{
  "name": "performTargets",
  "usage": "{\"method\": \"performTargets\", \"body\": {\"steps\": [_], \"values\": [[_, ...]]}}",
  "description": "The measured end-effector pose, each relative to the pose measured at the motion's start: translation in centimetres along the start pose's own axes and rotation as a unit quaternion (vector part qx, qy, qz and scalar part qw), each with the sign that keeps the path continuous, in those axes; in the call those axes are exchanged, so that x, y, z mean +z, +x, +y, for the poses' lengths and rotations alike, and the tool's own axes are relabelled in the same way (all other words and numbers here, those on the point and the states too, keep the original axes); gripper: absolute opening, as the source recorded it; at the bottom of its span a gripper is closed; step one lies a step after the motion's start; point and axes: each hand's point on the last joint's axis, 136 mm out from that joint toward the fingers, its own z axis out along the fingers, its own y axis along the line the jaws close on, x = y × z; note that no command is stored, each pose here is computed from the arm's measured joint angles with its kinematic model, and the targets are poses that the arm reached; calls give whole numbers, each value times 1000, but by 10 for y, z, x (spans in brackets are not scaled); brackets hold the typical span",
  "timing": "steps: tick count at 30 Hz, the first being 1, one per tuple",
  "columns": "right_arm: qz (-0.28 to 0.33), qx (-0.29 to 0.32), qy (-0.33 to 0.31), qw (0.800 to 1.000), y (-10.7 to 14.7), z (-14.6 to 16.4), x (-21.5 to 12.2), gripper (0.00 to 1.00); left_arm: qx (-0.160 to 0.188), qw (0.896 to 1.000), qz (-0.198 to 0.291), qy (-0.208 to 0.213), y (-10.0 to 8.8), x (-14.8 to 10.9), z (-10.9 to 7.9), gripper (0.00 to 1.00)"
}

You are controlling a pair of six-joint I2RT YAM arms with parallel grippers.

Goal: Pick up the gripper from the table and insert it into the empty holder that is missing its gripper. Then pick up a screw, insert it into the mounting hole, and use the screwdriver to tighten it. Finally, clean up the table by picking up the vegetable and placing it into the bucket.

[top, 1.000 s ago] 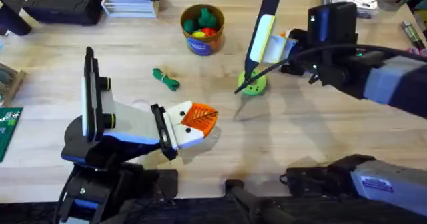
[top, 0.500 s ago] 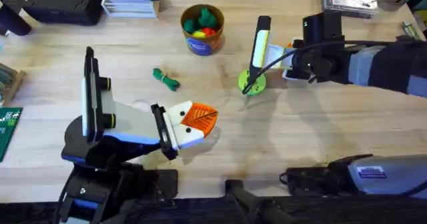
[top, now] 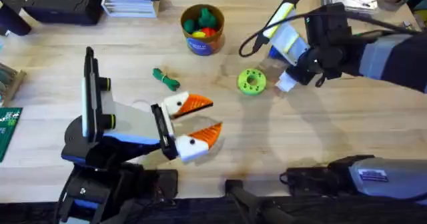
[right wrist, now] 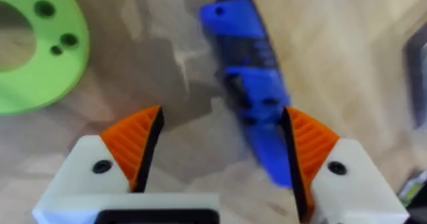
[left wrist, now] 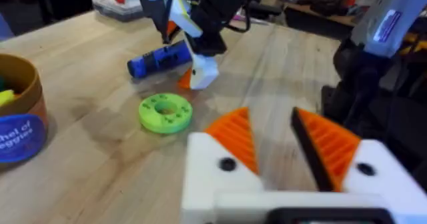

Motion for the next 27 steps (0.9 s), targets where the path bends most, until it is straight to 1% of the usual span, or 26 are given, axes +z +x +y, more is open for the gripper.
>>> {"method": "performTargets", "body": {"steps": [1, 2, 3, 4, 6, 9, 11, 13, 14, 15, 17, 18, 19, 20, 22, 24, 27], "values": [[11, 17, -10, 1000, 4, 3, -3, 993, 1, 1000, 0, 0, 0, 0, 0, 653], [23, 39, -23, 999, 7, 6, -9, 993, 1, 1000, 0, 0, 0, 0, 0, 812], [33, 57, -34, 997, 9, 8, -14, 993, -1, 1000, 0, 0, 0, 0, 0, 940], [41, 78, -46, 995, 10, 10, -20, 993, 0, 1000, 0, 0, 0, 0, 0, 973], [49, 110, -68, 990, 8, 11, -34, 993, 0, 1000, 0, 0, 0, 0, 0, 985], [42, 155, -106, 981, -4, 12, -58, 993, 5, 1000, -2, -3, -1, 0, 1, 985], [28, 179, -131, 975, -15, 13, -72, 994, 26, 999, -16, -8, -8, 0, 3, 985], [11, 197, -153, 968, -27, 12, -84, 994, 55, 998, -39, -21, -22, -1, 6, 985], [3, 204, -164, 965, -33, 13, -88, 994, 53, 997, -46, -33, -28, -2, 9, 985], [-3, 209, -174, 962, -37, 14, -92, 995, 38, 997, -47, -50, -30, -2, 14, 985], [-16, 216, -193, 957, -44, 17, -98, 994, -17, 995, -30, -98, -28, -6, 28, 985], [-21, 218, -200, 955, -47, 18, -100, 994, -48, 991, -17, -126, -25, -10, 34, 985], [-26, 220, -208, 953, -50, 20, -102, 994, -75, 985, -5, -157, -24, -15, 40, 985], [-30, 223, -215, 950, -52, 22, -103, 994, -100, 977, 7, -190, -25, -22, 45, 985], [-35, 225, -227, 947, -54, 25, -105, 993, -130, 958, 26, -252, -29, -37, 54, 985], [-38, 226, -234, 945, -56, 27, -106, 994, -148, 936, 42, -318, -39, -54, 64, 985], [-46, 228, -239, 943, -60, 27, -107, 993, -157, 899, 56, -406, -59, -75, 87, 985]]}}
